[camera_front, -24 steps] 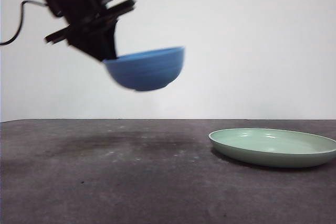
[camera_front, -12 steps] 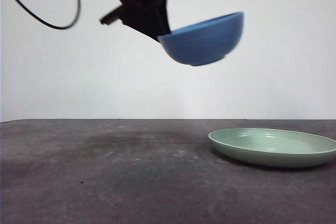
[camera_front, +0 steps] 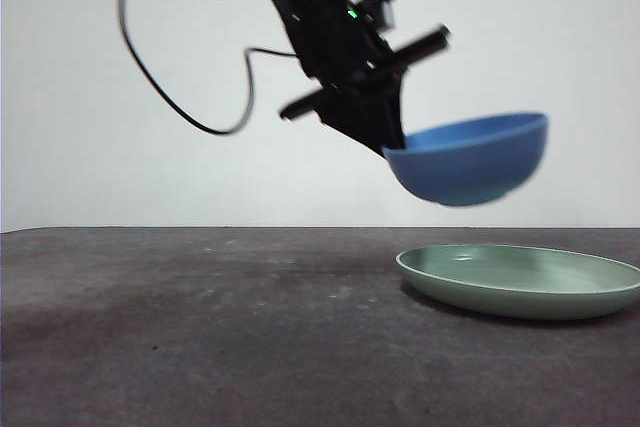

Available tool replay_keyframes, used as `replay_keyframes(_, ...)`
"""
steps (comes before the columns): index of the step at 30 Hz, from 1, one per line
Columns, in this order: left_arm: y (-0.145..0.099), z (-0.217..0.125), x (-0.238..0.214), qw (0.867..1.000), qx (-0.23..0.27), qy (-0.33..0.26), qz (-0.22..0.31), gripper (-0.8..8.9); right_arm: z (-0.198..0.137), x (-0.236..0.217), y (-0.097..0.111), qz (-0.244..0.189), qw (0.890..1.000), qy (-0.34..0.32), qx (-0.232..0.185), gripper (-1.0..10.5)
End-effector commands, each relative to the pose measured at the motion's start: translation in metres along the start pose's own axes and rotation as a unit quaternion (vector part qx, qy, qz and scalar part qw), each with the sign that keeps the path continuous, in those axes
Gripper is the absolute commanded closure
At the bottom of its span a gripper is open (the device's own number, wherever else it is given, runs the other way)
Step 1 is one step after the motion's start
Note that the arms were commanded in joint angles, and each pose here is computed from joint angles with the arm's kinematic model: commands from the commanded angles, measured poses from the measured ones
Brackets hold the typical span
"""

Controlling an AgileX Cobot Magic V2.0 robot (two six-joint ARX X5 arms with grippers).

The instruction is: Pick up the blue bowl, put it on the green plate, put it on desk

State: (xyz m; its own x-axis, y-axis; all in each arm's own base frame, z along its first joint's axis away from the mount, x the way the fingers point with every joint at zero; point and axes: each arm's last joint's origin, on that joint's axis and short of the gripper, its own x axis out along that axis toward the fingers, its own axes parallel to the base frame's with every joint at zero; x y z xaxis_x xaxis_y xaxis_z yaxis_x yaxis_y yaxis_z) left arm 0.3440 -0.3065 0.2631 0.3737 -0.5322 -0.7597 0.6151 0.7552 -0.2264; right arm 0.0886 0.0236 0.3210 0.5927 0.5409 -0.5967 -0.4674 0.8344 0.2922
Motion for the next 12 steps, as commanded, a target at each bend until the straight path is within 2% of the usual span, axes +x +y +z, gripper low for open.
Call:
replay_keyframes(1,-0.010,0.007,0.019,1.000,0.007,-0.002,-0.007,8.04,0.003,-0.004,0.002,-0.011,1.000,-0.006,0.001,5.8)
replay_keyframes(12,-0.013,0.001,0.063,0.999,0.014,0.024,0.019,8.04,0.001,-0.005,0.002,-0.012,1.000,0.001,0.005,5.8)
